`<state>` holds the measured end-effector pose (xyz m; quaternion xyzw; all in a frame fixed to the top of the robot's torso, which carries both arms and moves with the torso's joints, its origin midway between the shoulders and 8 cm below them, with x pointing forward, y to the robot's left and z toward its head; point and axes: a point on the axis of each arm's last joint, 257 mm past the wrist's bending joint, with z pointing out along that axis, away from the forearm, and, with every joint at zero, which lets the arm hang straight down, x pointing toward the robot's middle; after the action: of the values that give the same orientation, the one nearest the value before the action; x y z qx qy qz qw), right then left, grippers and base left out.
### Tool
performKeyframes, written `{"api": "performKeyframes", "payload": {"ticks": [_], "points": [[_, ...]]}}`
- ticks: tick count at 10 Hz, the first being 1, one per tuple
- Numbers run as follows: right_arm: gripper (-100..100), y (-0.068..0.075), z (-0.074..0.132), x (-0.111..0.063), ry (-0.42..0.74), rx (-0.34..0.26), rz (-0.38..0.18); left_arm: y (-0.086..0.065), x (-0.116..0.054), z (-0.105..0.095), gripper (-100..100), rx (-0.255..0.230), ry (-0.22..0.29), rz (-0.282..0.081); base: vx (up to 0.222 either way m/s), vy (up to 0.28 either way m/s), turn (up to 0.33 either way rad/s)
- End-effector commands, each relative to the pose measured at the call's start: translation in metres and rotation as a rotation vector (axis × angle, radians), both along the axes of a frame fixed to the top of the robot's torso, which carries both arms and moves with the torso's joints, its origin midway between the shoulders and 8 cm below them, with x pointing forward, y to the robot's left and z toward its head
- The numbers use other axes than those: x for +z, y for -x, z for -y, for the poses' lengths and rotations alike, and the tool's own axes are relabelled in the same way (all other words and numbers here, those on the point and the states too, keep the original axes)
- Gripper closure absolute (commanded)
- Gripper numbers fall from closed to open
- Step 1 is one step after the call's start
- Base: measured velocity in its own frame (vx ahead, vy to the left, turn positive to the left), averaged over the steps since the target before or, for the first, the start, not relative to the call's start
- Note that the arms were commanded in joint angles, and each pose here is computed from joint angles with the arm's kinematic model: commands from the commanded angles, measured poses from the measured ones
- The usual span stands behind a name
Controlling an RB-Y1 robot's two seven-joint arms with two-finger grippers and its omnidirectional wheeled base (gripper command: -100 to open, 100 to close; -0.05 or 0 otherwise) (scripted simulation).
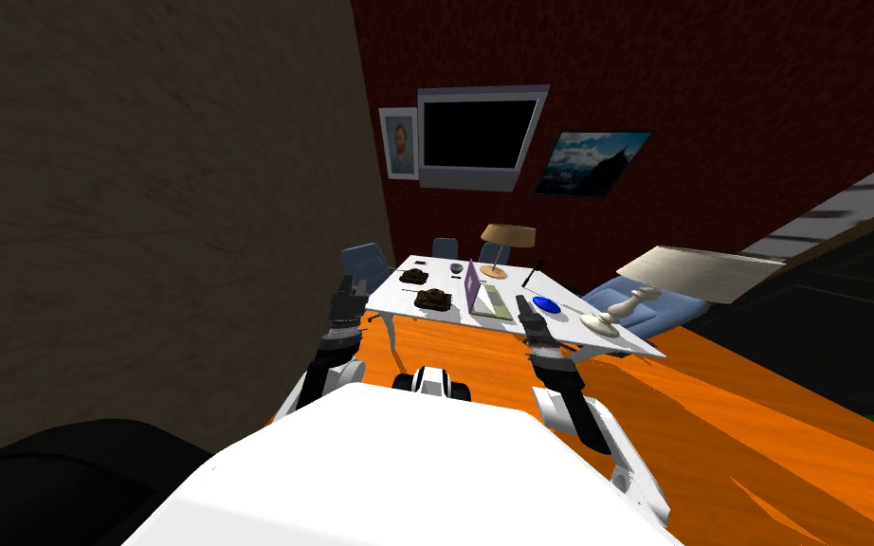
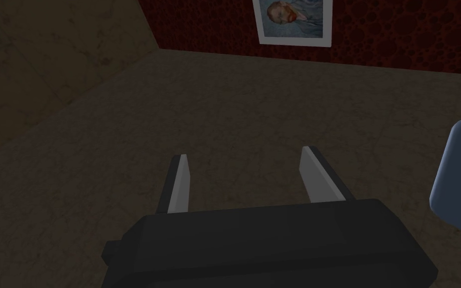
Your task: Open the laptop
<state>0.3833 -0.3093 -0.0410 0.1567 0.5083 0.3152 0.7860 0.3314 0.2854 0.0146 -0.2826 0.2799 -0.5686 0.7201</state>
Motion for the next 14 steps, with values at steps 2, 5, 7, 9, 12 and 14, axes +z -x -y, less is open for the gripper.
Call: {"api": "performKeyframes", "payload": {"ticks": [2,5,7,9,12,14], "points": [[-100,-0.004,0.018,-0.023,0.239,-0.101,-0.078,0.0,0.0,0.0,0,0.0,0.0,0.0,0.047,0.131,0.04],[-100,-0.006,0.039,-0.044,0.442,-0.186,-0.144,0.0,0.0,0.0,0,0.0,0.0,0.0,0.038,0.119,0.05],[-100,-0.007,0.055,-0.058,0.584,-0.24,-0.19,0.0,0.0,0.0,0,0.0,0.0,0.0,0.048,0.112,0.044],[-100,-0.007,0.074,-0.07,0.736,-0.29,-0.236,0.0,0.0,0.0,0,0.0,0.0,0.0,0.044,0.128,0.052],[-100,-0.007,0.106,-0.085,0.982,-0.358,-0.301,0.0,0.0,0.0,0,0.0,0.0,0.0,0.047,0.131,0.047],[-100,-0.007,0.117,-0.089,1.076,-0.38,-0.321,0.0,0.0,0.0,0,0.0,0.0,0.0,0.035,0.072,0.019]]}}
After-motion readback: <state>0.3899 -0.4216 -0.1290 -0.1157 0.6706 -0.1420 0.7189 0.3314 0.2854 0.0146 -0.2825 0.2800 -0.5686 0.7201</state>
